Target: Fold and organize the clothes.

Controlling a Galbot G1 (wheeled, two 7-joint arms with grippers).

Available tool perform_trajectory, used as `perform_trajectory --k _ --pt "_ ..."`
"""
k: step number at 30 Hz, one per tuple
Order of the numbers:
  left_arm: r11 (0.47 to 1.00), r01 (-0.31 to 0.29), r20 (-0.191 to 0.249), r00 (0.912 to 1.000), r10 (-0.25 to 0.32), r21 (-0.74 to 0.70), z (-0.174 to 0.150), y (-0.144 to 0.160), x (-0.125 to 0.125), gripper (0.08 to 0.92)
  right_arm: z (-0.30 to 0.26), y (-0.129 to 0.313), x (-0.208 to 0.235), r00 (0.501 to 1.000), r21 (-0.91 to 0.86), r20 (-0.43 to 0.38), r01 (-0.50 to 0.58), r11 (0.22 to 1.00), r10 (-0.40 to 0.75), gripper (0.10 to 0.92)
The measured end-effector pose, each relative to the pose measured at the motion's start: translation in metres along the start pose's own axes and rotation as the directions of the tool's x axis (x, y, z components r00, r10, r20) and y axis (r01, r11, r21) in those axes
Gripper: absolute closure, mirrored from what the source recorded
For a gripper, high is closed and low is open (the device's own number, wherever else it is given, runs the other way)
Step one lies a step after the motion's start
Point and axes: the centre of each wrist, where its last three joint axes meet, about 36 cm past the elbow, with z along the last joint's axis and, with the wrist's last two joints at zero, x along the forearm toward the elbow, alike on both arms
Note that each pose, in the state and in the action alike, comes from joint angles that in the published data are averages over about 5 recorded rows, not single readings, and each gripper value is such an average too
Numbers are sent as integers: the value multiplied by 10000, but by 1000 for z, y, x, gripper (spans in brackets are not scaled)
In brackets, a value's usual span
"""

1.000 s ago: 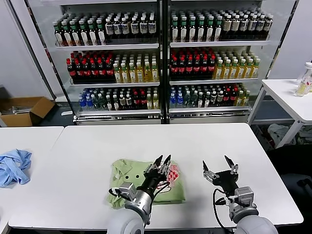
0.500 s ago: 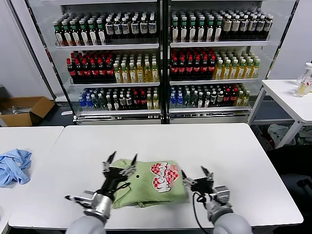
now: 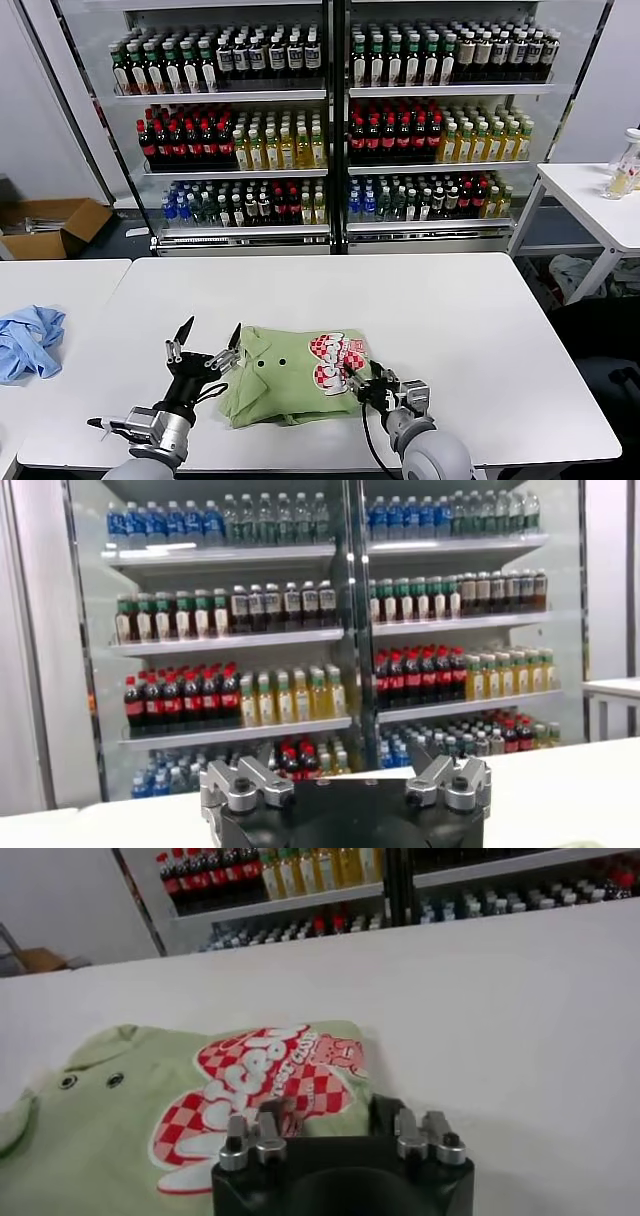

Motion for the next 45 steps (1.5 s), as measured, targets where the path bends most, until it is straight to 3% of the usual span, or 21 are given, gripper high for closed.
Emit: perform_trajectory --k 12,17,31,36,45 --pt "9990 108 62 9999 -106 -427 5 8 -2 177 -6 0 1 9992 -120 298 264 9996 -260 830" --pt "9978 101 154 9998 -91 -649 10 9 -4 177 -18 -8 11 9960 164 887 84 9998 -98 899" --pt "9861 -302 1176 9918 499 -1637 28 4 -19 177 -17 -57 37 9699 1239 1906 -1770 9764 1516 887" --pt "9746 -405 1643 9833 779 -2201 33 7 -26 177 -8 -56 47 9634 1369 1997 -2083 9684 1789 765" --pt "9372 -421 2444 9604 1334 -3461 37 14 -39 177 -12 -63 67 9454 1785 2459 -2609 9487 2138 505"
